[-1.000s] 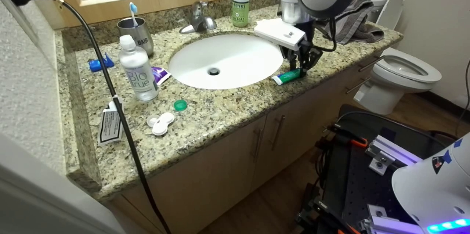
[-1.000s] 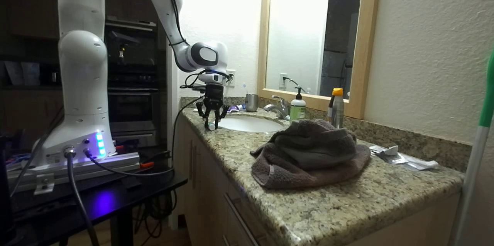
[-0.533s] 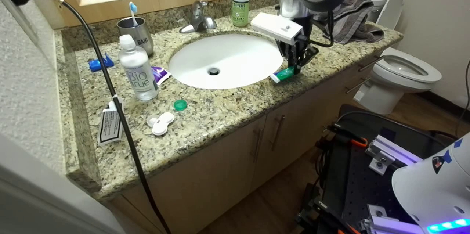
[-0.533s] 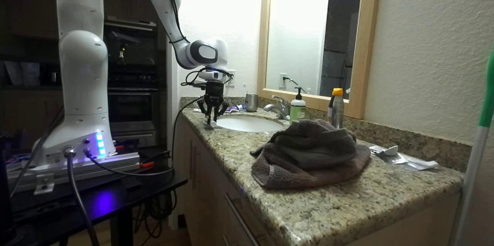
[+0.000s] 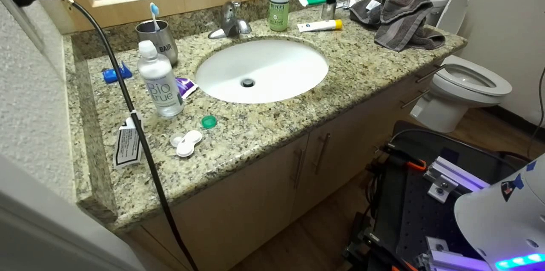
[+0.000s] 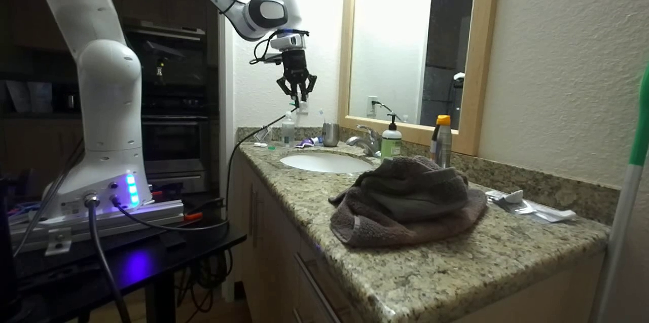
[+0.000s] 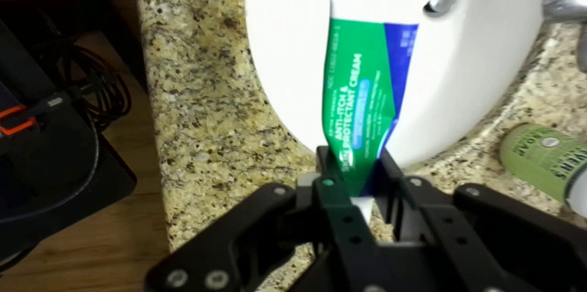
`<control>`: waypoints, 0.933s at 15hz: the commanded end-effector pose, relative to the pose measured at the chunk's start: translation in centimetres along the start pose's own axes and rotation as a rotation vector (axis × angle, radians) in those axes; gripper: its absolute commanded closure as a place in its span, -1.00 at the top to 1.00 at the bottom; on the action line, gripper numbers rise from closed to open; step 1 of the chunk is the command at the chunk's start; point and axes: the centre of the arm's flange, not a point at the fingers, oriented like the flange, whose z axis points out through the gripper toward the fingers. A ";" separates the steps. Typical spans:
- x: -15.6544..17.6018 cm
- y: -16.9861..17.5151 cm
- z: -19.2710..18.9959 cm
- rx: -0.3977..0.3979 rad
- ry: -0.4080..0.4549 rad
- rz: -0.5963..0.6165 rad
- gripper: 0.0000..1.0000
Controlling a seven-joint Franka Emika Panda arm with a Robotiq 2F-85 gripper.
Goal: Move the green tube to the right side of the sink counter
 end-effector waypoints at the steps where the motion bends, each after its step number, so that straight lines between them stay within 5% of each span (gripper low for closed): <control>1: -0.3 -0.1 -1.1 0.016 -0.001 -0.008 -0.54; 3: -0.9 0.0 -1.9 0.027 -0.001 -0.022 -0.54; 4: -1.0 0.0 -1.8 0.025 -0.001 -0.024 -0.89; 7: -0.8 -4.4 0.2 0.005 0.066 0.089 -0.89; 14: 10.3 -16.0 3.5 -0.020 0.139 0.490 -0.89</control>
